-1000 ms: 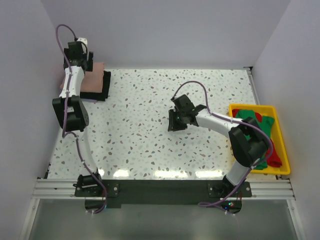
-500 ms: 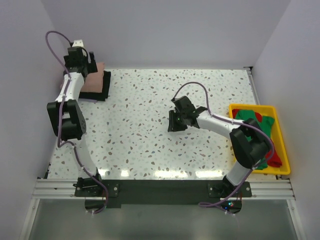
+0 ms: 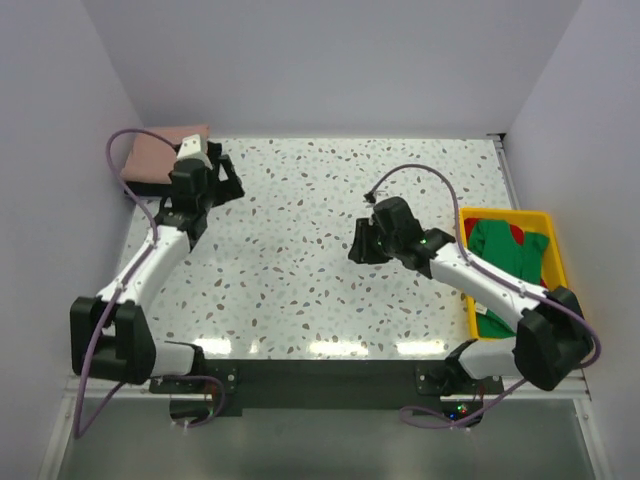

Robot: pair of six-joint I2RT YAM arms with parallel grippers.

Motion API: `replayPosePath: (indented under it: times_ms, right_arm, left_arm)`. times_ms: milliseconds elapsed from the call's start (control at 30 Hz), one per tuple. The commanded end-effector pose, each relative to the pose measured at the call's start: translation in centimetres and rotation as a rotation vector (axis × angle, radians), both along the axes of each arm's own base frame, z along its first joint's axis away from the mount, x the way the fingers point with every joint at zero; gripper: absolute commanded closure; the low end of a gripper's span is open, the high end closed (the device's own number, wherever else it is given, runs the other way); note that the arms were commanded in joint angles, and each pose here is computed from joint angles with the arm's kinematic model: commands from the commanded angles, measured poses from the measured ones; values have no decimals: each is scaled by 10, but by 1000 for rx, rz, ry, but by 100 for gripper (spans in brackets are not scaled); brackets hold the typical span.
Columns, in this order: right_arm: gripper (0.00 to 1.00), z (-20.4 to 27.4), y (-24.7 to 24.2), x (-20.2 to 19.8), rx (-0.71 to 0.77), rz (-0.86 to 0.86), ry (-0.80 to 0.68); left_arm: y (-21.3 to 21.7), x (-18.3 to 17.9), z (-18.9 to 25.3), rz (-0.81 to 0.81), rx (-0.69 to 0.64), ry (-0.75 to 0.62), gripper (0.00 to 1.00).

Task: Fold and stack the t-shirts
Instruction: Reset both grippers

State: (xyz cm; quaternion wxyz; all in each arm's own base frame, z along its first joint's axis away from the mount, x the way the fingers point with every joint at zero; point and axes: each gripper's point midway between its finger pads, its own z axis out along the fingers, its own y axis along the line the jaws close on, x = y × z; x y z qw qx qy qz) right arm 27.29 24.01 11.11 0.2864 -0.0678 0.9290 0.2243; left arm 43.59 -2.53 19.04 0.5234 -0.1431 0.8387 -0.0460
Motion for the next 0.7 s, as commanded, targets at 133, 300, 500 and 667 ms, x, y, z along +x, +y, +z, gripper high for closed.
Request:
replayPosePath:
  times_ms: [133,300,500,667]
  right_arm:
    - [61,52,-33,-13,24,-77,-177]
    - [60,71,-50,-27,36,-97,-228]
    - [60,83,-71,-39,31,-139,-282]
    - [60,92,-80,-47,29,-150,-291]
  left_arm:
    - [-100,-70,40,-218,-116,-172,0]
    - [-146,-126,20,-359,-128,-128,0]
    - [-203,-178,17,-552,-138,-105,0]
    - [-204,-188,25,-597,-130,-99,0]
